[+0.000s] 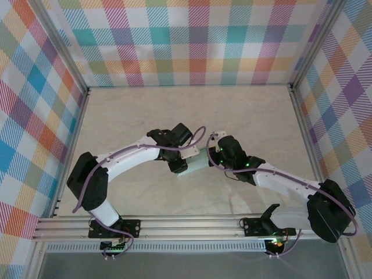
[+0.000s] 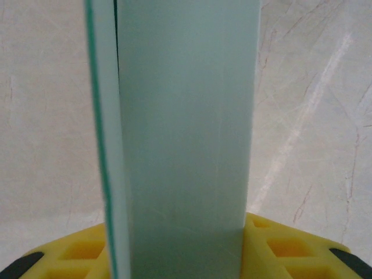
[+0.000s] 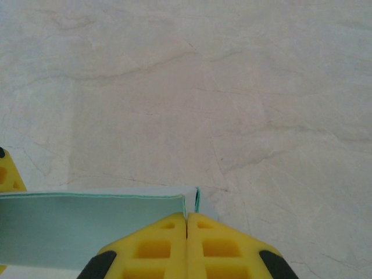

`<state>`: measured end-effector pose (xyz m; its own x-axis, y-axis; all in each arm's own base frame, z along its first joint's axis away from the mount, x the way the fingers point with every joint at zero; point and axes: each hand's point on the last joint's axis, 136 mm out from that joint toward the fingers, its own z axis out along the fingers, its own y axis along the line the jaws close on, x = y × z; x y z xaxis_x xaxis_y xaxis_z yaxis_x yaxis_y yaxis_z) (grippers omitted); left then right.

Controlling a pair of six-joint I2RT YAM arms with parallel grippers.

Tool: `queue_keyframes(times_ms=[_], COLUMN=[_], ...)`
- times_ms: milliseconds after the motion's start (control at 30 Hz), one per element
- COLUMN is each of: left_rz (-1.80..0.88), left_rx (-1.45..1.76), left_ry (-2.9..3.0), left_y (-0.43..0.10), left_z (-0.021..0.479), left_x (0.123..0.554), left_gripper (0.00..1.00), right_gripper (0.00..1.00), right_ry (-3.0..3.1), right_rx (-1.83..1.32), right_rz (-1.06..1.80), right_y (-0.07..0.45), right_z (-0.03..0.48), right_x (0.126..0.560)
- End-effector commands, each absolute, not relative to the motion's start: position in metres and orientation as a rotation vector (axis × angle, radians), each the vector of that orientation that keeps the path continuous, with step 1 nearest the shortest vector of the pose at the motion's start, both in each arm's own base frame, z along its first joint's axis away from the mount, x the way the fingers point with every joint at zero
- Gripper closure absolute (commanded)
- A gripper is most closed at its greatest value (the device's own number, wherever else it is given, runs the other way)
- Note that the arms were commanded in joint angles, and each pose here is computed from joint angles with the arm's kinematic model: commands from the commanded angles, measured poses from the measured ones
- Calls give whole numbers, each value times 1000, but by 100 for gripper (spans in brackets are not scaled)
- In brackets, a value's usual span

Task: Fold the paper box

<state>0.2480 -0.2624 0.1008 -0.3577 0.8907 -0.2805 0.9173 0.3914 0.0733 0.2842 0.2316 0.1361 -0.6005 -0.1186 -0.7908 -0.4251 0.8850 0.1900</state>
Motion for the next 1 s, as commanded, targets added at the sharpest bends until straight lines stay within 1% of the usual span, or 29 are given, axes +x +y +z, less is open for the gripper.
queue_keyframes(times_ms=[0,133,200,233,267,300,467,533,700,867,967], left_rz=[-115,-138,-132,-131,-136,-140,-164,-181,-282,-272,-236], left_rx=[1741,1762,1742,1721,1703,1688,1627,1591,1473,1281,1089], left_ry=[2377,2375,2387,2401,2416,2432,2455,2445,2336,2294,2318], left_y=[-260,-263,-264,-264,-265,-265,-268,-271,-288,-281,-267], left_z=[78,78,79,79,81,81,87,96,137,166,181], left_x=[244,245,247,248,248,248,249,251,258,265,269], left_gripper=[57,56,53,47,38,34,28,22,0,0,0], right_gripper=[100,100,100,100,100,100,100,100,100,100,100], right_ry=[2293,2283,2274,2270,2266,2264,2256,2255,2245,2252,2255], right_rx=[-423,-423,-419,-415,-414,-416,-449,-453,-448,-442,-430], right_rz=[374,373,366,363,357,349,308,303,293,291,283], right_y=[217,217,216,216,215,216,218,219,220,218,217], right_z=[101,105,107,108,110,111,110,110,115,119,121], right_x=[272,273,275,275,276,276,276,276,277,275,275])
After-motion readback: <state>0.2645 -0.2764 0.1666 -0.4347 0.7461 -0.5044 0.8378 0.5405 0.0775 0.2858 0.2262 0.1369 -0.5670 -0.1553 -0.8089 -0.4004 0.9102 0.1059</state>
